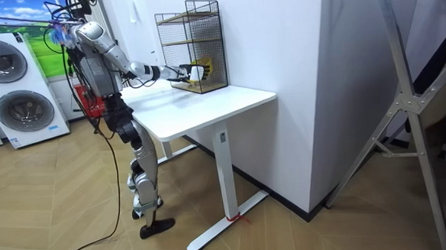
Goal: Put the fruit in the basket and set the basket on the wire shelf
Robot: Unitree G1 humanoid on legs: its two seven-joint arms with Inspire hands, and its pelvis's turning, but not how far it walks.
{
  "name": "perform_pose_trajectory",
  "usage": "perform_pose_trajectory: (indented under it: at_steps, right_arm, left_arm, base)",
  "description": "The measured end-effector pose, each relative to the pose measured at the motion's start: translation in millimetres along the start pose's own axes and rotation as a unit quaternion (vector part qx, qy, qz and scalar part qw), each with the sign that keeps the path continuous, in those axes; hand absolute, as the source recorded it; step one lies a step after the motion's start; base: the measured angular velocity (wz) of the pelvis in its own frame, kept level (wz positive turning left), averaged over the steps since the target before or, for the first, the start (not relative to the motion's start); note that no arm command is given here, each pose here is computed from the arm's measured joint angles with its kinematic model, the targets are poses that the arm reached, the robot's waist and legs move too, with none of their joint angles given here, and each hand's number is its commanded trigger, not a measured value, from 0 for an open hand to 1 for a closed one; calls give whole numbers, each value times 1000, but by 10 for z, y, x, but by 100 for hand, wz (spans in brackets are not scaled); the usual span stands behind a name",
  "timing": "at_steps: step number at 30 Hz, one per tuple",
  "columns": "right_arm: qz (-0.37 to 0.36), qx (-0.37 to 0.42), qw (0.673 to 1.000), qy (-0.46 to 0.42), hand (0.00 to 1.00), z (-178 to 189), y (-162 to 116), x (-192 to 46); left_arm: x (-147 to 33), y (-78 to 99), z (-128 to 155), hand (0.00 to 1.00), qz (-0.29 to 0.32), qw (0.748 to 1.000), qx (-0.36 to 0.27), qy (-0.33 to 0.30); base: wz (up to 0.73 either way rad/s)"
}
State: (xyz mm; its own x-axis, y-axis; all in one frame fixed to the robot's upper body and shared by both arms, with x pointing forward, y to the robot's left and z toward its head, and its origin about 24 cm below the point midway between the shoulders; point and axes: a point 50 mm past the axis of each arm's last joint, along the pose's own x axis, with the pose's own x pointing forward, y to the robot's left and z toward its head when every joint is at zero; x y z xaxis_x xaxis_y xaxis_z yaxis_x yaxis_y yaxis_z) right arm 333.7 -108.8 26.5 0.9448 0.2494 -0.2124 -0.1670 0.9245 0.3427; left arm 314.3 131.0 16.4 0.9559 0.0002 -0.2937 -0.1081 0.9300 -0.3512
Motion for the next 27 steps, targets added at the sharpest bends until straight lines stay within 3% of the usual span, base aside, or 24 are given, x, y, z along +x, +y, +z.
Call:
perform_pose_trajectory:
  at_steps: [14, 21, 27]
  right_arm:
    - [0, -20, 1000, 14, 0, -57, -59, -32]
    - [-15, -18, 999, 44, 0, -279, -196, -179]
    - [1, -25, 999, 23, 0, -288, -170, -330]
  left_arm:
    - [-7, 55, -13, 0, 11, 1000, 2, 5]
    - [-40, 135, -66, 0, 21, 1000, 8, 12]
    - [-143, 154, 23, 0, 11, 999, 29, -22]
  base:
    - [2]
    - [0]
    - [0]
